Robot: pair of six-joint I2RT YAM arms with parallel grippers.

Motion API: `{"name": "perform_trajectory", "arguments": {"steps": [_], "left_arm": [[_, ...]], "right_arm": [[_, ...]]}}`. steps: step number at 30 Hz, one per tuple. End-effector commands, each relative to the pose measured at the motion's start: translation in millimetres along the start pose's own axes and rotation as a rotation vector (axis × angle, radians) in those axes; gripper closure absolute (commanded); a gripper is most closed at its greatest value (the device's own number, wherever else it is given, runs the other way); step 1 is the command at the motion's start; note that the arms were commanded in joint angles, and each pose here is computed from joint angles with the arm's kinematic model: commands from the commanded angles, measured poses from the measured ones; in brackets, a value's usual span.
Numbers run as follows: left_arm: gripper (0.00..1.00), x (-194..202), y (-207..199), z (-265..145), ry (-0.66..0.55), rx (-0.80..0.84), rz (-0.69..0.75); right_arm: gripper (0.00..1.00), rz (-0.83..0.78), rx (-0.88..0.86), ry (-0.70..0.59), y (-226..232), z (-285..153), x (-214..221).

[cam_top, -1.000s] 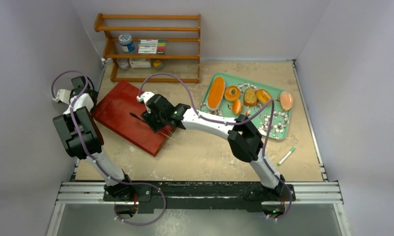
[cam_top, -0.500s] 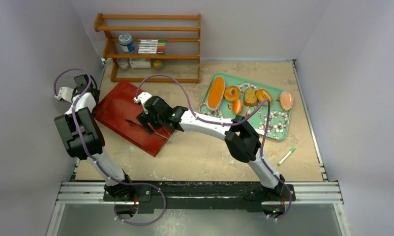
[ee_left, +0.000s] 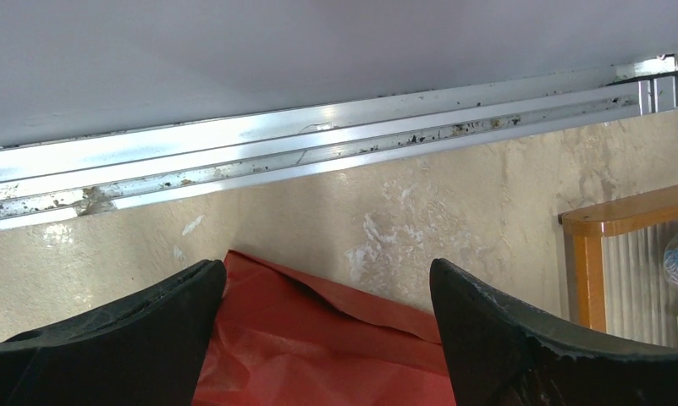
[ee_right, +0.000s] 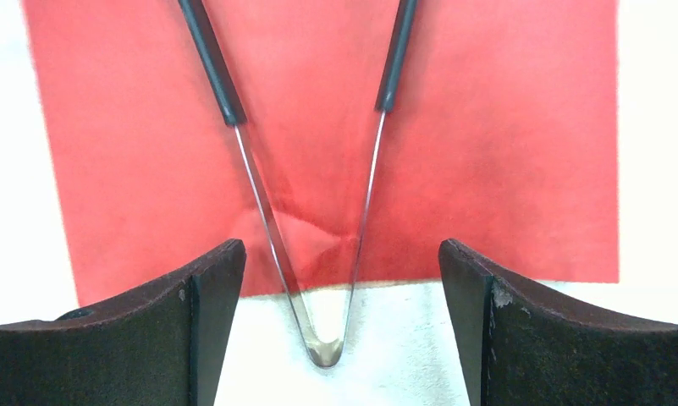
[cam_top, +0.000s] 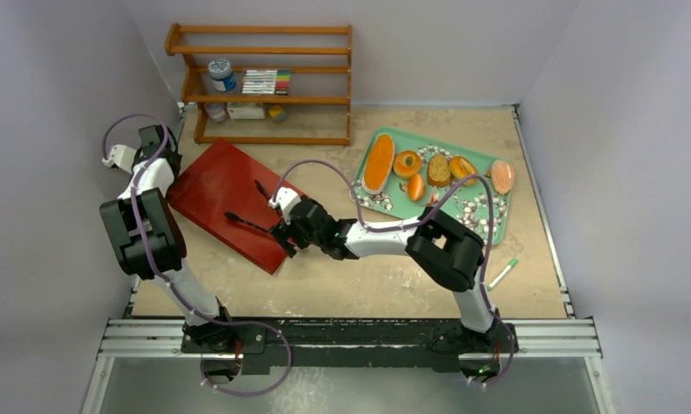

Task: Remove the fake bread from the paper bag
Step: Place the clamp on the paper bag.

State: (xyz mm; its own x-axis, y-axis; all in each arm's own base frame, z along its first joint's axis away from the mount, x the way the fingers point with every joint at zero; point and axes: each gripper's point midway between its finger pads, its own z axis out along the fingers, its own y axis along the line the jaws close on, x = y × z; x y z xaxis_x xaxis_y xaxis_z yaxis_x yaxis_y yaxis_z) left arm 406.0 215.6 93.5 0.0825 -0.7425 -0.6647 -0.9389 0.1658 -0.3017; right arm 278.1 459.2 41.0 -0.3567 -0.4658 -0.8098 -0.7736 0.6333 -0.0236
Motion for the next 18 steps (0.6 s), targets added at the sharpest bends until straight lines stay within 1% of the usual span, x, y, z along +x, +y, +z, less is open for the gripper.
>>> {"name": "perform_trajectory", "arguments": {"steps": [1,7,11,18], "left_arm": [[0.09,-29.7,-14.8,-18.3,-0.073,0.045,0.002],[0.08,-22.6,-13.7,-13.3,-0.061,0.049,0.009],[0.08,-23.1,-17.8,-11.3,-0.067,0.065,0.009],[0.08,-16.8,-20.5,-5.9,-0.061,0.090,0.002]], "right_arm": [[0.14,0.041,0.019,-0.322,-3.3,-27.0,-83.2],[0.16,0.060,0.000,-0.389,-0.7,-20.3,-75.7],[0.17,0.112,-0.024,-0.454,5.3,-15.8,-63.0],[0.16,0.120,-0.037,-0.477,23.4,-0.3,-30.1]]}}
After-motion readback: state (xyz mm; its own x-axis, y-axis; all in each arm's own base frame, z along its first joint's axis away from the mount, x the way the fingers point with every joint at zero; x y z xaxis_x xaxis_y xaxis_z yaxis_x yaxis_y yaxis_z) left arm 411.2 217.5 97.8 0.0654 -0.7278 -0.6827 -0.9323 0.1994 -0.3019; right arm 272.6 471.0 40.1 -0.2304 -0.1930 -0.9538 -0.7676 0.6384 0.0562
